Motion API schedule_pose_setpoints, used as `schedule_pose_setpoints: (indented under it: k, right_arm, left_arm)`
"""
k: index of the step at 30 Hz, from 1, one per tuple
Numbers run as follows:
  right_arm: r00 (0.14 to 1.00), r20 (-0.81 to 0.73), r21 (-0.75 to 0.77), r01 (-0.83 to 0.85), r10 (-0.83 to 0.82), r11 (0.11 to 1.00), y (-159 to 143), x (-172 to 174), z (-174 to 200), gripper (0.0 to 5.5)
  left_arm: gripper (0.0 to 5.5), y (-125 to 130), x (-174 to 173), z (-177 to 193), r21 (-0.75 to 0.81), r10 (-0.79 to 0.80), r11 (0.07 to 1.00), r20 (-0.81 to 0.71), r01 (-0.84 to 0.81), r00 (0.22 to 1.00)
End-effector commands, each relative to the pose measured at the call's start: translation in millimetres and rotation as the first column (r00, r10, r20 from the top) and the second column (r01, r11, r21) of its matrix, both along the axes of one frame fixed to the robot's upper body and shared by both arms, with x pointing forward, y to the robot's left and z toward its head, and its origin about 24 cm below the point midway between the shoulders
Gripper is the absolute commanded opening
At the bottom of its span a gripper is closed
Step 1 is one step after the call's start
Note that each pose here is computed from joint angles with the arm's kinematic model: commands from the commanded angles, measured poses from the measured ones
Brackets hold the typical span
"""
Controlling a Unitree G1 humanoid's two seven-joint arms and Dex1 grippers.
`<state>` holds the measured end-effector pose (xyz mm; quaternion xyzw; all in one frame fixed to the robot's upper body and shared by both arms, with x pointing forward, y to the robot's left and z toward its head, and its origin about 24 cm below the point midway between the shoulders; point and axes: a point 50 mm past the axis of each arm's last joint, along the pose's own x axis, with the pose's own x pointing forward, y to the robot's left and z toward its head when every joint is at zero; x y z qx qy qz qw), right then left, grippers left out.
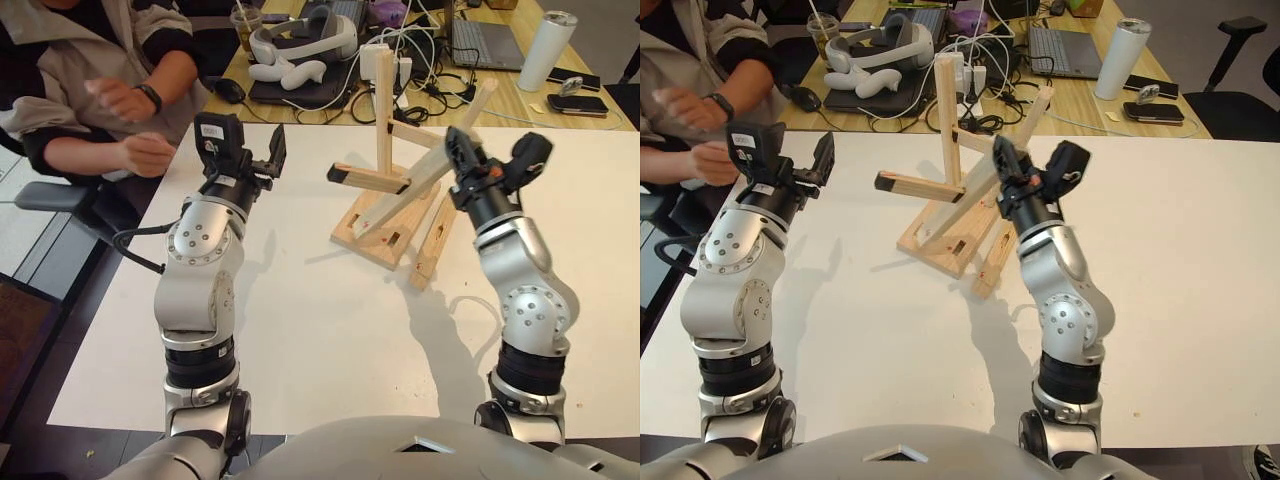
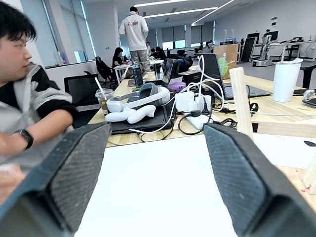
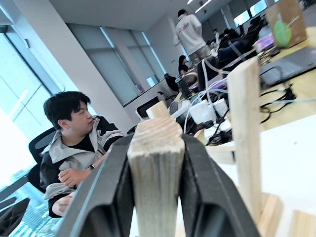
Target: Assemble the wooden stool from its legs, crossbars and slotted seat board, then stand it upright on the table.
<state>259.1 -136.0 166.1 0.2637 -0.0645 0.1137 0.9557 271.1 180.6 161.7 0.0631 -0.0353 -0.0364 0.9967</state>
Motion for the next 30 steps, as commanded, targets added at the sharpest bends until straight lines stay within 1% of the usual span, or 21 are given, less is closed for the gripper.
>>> schedule_pose_setpoints:
  k: [1, 4, 7, 14, 17, 19, 25, 30]
  right_arm:
    - [0.996, -0.026, -0.102, 0.084, -0.087, 0.991, 2, -13, 1, 1.00]
    - [0.988, -0.089, -0.101, 0.120, -0.129, 0.988, 17, -21, -9, 1.00]
    - [0.980, -0.111, -0.119, 0.154, -0.167, 0.981, 30, -22, -13, 1.00]
    - [0.964, -0.081, -0.265, 0.224, -0.253, 0.938, 46, -17, -14, 1.00]
    - [0.961, -0.067, -0.300, 0.238, -0.270, 0.924, 49, -15, -14, 1.00]
    - [0.958, -0.077, -0.294, 0.242, -0.276, 0.924, 50, -14, -15, 1.00]
    - [0.944, -0.146, -0.215, 0.262, -0.296, 0.941, 52, -7, -17, 1.00]
    - [0.921, -0.202, -0.199, 0.294, -0.332, 0.935, 48, 0, -16, 1.00]
  left_arm:
    - [3.44, 5, -2, -7, -0.011, 0.045, 0.999, -0.027, -0.046, 0.999]
    - [3.44, 5, 2, -6, -0.014, 0.036, 0.999, -0.027, -0.036, 0.999]
    - [3.44, 3, 7, -2, -0.015, 0.000, 1.000, -0.029, 0.000, 1.000]
    - [3.44, 5, 13, 1, -0.011, -0.038, 0.999, -0.036, 0.037, 0.999]
    - [3.44, 3, 14, 2, -0.010, -0.049, 0.999, -0.035, 0.049, 0.998]
    - [3.44, 3, 15, 3, -0.004, -0.057, 0.998, -0.034, 0.057, 0.998]
    - [3.44, 3, 16, 3, 0.001, -0.061, 0.998, -0.035, 0.061, 0.998]
    - [3.44, 3, 15, 3, -0.001, -0.051, 0.999, -0.030, 0.051, 0.998]
